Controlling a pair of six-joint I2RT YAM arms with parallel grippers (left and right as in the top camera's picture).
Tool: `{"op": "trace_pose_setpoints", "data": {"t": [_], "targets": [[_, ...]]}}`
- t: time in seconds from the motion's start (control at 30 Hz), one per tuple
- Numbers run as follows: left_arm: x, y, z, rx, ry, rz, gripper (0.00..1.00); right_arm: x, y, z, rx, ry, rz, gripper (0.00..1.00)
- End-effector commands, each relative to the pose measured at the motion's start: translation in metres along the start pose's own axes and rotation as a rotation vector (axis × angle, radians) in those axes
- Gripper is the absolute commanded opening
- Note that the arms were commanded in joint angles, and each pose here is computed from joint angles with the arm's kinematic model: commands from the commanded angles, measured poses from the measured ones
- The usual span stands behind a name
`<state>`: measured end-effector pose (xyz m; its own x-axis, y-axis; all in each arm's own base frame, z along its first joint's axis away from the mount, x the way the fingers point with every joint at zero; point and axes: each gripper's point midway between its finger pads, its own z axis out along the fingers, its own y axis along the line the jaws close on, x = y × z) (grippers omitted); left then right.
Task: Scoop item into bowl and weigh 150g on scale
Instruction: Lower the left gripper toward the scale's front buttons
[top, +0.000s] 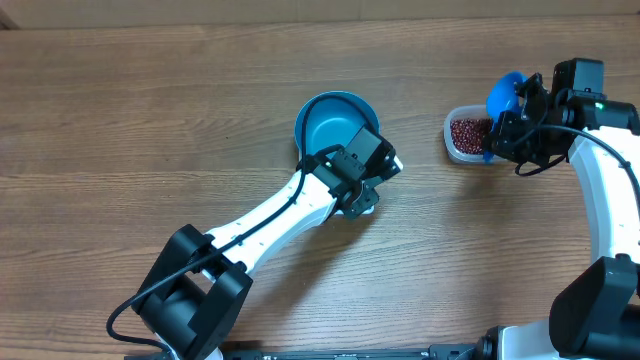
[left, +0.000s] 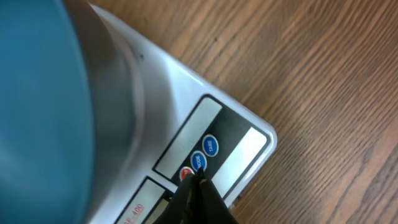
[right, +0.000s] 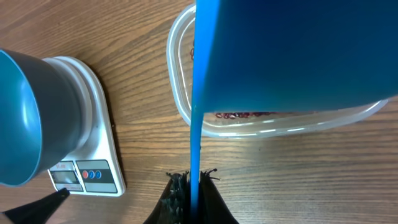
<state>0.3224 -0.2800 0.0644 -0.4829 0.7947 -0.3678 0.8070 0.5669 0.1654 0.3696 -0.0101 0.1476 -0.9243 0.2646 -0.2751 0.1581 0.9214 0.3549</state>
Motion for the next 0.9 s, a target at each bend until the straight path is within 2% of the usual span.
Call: {"op": "trace_pose_setpoints", "data": {"t": [0.0,0.33,0.57,0.87], "targets": [[0.011,-0.002,0.013,0.016,0.004,-0.039,0.04,-0.004,0.001,-0.001,0.006,-0.017,-0.009,0.04],[0.013,0.002,0.031,-0.018,-0.069,-0.066,0.04,-0.002,0.001,-0.001,0.007,-0.01,-0.007,0.04],[0.033,0.012,0.052,-0.015,-0.006,-0.089,0.04,-0.003,0.001,-0.001,0.007,-0.013,-0.008,0.04],[0.035,0.011,0.051,-0.011,0.005,-0.089,0.04,-0.004,0.001,-0.001,0.007,-0.017,-0.009,0.04]]}}
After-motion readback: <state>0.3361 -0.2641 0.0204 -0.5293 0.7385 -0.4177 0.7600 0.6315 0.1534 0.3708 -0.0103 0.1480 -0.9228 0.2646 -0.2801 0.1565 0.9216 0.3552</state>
